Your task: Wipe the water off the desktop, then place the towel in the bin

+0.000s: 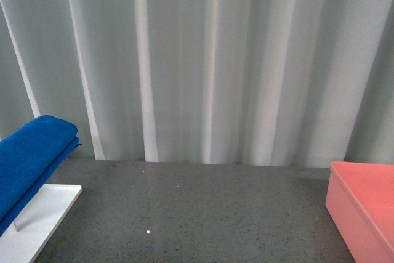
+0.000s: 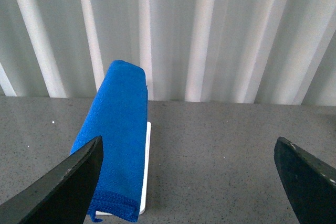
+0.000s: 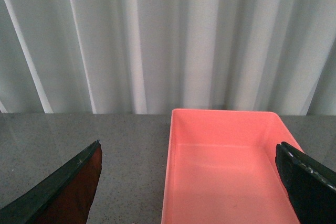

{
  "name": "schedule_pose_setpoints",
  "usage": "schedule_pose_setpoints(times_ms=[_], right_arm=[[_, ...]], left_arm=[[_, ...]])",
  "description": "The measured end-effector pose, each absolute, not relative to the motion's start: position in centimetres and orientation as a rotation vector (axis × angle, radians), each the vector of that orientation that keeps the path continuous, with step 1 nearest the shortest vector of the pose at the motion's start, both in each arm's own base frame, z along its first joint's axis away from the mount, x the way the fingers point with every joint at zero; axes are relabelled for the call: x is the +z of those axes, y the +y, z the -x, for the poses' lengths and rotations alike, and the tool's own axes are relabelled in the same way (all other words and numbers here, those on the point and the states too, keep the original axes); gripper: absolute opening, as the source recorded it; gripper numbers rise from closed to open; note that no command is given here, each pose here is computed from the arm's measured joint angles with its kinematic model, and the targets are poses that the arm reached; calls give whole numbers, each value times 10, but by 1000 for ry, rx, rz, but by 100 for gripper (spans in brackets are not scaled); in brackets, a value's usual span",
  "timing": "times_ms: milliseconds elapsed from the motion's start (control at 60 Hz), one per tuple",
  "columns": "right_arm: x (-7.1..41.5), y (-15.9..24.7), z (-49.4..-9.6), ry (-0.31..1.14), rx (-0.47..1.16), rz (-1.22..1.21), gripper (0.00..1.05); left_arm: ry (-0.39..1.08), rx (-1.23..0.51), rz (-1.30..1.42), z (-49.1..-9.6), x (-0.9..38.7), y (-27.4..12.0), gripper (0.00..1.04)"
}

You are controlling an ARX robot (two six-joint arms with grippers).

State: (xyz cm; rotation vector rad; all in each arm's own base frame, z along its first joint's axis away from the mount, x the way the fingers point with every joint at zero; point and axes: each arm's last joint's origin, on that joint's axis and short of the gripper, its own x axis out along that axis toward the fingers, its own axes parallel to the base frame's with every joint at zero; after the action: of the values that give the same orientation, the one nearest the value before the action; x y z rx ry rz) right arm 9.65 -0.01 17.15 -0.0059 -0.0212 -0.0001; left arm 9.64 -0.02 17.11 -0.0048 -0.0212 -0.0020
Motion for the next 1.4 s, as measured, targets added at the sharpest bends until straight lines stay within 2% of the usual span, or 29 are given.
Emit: schedule_pose_setpoints(times_ms=[1200,1217,1317,1400], right_arm=[[171,0,-96,-21,0,6,98],[171,0,-96,-21,0,6,98],[171,0,-96,-21,0,6,98],[171,0,-96,-22,0,6,98]], left_arm=[[-21,-2,5,-96,171,0,98],[-3,16,15,-97,170,0,98],[335,270,72,-99,166,-2,98],[425,286,96,-104,162,-5,98]])
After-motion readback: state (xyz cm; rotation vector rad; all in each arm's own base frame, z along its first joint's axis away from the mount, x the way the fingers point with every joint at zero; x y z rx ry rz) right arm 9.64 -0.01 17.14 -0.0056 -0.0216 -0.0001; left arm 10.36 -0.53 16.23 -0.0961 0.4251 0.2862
